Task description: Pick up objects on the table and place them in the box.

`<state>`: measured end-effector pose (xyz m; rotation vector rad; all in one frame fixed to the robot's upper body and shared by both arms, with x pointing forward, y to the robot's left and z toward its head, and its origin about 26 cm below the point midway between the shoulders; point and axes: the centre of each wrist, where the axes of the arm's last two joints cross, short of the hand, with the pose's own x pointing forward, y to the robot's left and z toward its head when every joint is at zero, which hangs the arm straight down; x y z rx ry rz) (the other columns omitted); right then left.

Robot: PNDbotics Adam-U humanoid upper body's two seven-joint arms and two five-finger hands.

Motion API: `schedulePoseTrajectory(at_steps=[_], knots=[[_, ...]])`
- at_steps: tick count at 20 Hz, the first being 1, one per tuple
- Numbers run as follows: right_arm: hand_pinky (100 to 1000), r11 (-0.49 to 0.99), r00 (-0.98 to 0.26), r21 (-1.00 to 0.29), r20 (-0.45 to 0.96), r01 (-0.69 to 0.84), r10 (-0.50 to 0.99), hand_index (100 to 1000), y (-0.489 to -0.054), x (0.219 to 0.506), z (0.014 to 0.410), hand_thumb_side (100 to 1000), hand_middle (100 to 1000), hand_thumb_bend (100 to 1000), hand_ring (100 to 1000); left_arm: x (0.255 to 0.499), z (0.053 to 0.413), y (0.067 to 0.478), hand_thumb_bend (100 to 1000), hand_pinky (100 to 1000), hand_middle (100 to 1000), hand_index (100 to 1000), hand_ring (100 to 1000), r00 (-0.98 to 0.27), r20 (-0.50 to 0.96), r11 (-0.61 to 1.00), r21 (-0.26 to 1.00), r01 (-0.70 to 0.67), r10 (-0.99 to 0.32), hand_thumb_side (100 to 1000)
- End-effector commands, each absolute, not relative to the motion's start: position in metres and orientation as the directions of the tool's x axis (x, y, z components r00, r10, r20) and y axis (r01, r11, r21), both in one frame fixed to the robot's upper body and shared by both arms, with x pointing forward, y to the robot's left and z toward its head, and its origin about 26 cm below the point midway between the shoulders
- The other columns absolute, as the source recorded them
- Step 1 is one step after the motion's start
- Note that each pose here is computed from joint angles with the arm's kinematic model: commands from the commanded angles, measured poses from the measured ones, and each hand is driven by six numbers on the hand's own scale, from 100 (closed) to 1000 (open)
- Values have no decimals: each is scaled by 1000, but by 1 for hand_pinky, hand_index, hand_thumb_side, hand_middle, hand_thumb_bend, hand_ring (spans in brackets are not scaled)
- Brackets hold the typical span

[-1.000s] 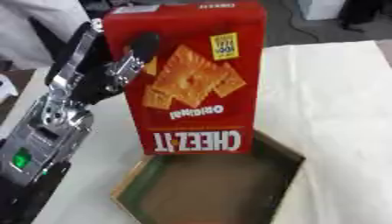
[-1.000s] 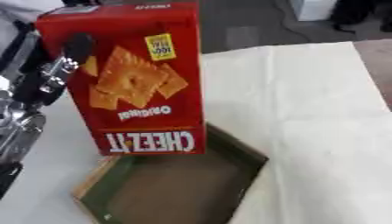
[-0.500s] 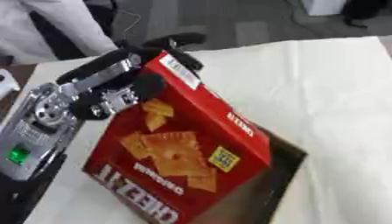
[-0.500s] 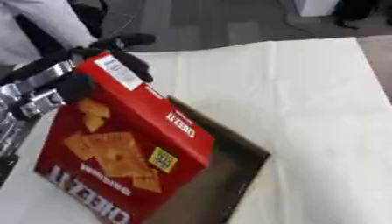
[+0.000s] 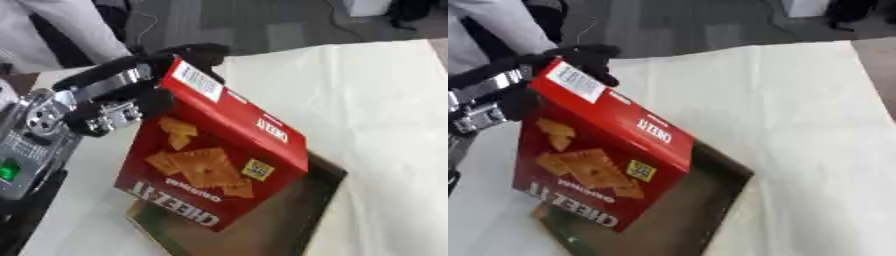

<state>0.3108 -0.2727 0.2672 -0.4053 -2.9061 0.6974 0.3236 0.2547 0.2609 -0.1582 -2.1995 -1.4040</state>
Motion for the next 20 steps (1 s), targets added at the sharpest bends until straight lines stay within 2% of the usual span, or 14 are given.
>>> schedulePoseTrajectory(at_steps=[1, 6, 7, 8, 9, 10, 11, 14, 15, 16, 17, 18, 19, 20], knots=[[516, 852, -956, -463, 32, 244, 292, 794, -274, 308, 273, 616, 812, 100, 721, 322, 268, 259, 158, 1000, 1000, 1000, 882, -868, 463, 464, 818, 341, -177, 1000], [516, 851, -956, -464, 33, 244, 292, 794, -274, 308, 273, 616, 812, 100, 721, 322, 272, 260, 239, 1000, 1000, 1000, 989, -881, 436, 453, 833, 318, -184, 1000], [516, 851, -956, -464, 33, 244, 292, 794, -274, 308, 273, 617, 812, 100, 721, 322, 274, 261, 345, 1000, 1000, 1000, 1000, -885, 423, 447, 842, 304, -195, 980], [516, 851, -956, -464, 33, 244, 292, 794, -274, 308, 273, 617, 812, 100, 721, 322, 276, 262, 345, 1000, 1000, 1000, 1000, -889, 405, 430, 856, 287, -212, 980], [516, 851, -956, -465, 33, 244, 292, 794, -274, 308, 273, 616, 812, 100, 721, 322, 278, 262, 481, 1000, 1000, 1000, 1000, -893, 388, 408, 871, 273, -230, 833], [516, 851, -956, -465, 34, 244, 292, 794, -274, 308, 273, 616, 812, 100, 721, 323, 279, 261, 464, 1000, 1000, 1000, 1000, -895, 369, 380, 888, 260, -251, 853], [516, 851, -956, -465, 34, 243, 292, 795, -274, 308, 273, 616, 812, 100, 721, 324, 279, 261, 542, 1000, 1000, 1000, 1000, -896, 354, 352, 902, 251, -268, 767], [516, 851, -956, -466, 35, 243, 293, 796, -275, 307, 273, 616, 813, 100, 722, 326, 279, 261, 572, 1000, 1000, 1000, 1000, -898, 327, 303, 923, 237, -294, 732], [516, 851, -956, -466, 35, 244, 293, 796, -275, 307, 272, 616, 813, 100, 722, 326, 279, 261, 548, 1000, 1000, 1000, 1000, -899, 324, 300, 925, 234, -296, 765], [516, 851, -955, -466, 35, 244, 293, 796, -275, 307, 272, 616, 813, 100, 722, 327, 278, 261, 556, 1000, 1000, 1000, 1000, -898, 322, 304, 924, 231, -298, 754], [516, 851, -955, -466, 35, 244, 293, 796, -275, 307, 272, 616, 813, 100, 722, 327, 278, 262, 417, 1000, 1000, 1000, 1000, -898, 322, 311, 923, 227, -301, 898], [516, 851, -955, -466, 36, 244, 294, 796, -275, 307, 272, 616, 813, 100, 722, 328, 279, 264, 368, 1000, 1000, 1000, 1000, -895, 323, 338, 916, 215, -307, 943], [516, 851, -955, -465, 36, 245, 294, 797, -275, 307, 272, 616, 813, 100, 722, 328, 279, 265, 159, 1000, 1000, 1000, 1000, -895, 323, 373, 906, 199, -307, 1000], [515, 851, -955, -465, 37, 245, 295, 797, -275, 307, 272, 616, 813, 100, 722, 327, 280, 265, 115, 1000, 1000, 1000, 1000, -900, 326, 437, 882, 178, -291, 1000]])
